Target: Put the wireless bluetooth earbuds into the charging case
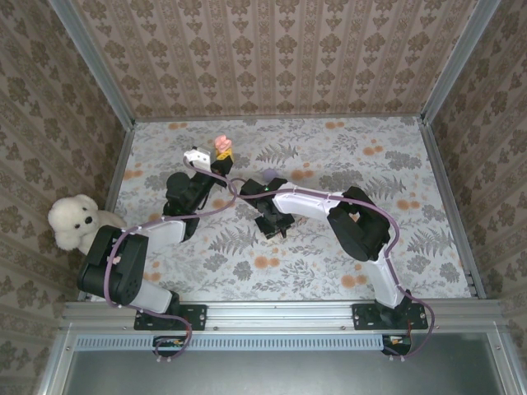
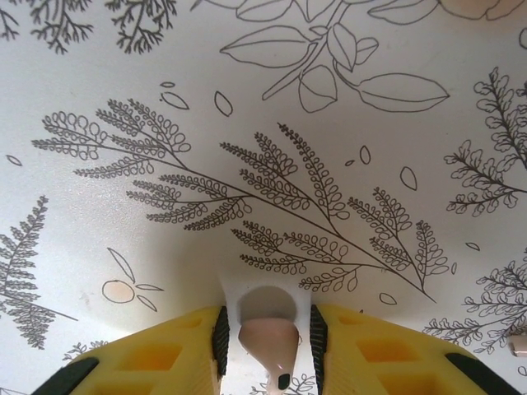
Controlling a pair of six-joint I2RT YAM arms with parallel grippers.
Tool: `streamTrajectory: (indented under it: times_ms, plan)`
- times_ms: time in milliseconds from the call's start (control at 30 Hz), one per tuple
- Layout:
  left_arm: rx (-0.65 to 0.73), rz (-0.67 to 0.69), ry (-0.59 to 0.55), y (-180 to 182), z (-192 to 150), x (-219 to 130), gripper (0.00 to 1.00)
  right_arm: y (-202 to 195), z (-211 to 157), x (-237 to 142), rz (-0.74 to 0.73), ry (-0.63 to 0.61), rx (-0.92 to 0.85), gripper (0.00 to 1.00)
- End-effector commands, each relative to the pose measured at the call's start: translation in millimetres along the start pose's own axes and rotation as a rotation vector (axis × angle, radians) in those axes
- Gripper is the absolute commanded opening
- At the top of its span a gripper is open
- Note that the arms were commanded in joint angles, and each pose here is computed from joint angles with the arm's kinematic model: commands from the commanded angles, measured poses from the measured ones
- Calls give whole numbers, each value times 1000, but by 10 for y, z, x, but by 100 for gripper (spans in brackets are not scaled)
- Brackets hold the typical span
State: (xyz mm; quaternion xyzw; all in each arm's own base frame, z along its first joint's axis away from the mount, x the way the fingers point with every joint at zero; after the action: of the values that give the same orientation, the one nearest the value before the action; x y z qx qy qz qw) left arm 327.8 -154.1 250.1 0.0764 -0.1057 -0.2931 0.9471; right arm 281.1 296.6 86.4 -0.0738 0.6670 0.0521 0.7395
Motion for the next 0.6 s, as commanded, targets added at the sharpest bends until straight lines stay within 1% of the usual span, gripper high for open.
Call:
streamTrajectory:
  times_ms: [0, 167, 300, 567]
  plan:
    - [20, 5, -37, 15, 127, -15, 0, 12, -44, 27, -3, 37, -12, 35]
    - [18, 6, -38, 20, 131, -9, 0, 15, -51, 46, -2, 44, -16, 32]
    - [19, 4, -38, 19, 133, -4, 0, 18, -63, 53, 2, 50, -19, 27]
    - [19, 3, -38, 22, 142, 0, 0, -8, -60, -30, 25, 23, -4, 22]
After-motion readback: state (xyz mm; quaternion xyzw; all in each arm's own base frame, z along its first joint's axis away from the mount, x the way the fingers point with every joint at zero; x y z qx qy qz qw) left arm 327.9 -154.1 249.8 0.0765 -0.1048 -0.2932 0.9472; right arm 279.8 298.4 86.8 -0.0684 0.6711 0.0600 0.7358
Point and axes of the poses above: each hand's point on the last joint's axis, 136 mm out from that joint toward the fingers, its own x axis out along the fingers, its own y axis along the line the jaws close on, z = x × y, the point moved 7 cm from there along -x, back along the fingers, and after that the axes turned 15 degrees about x, right-handed, at the moved point
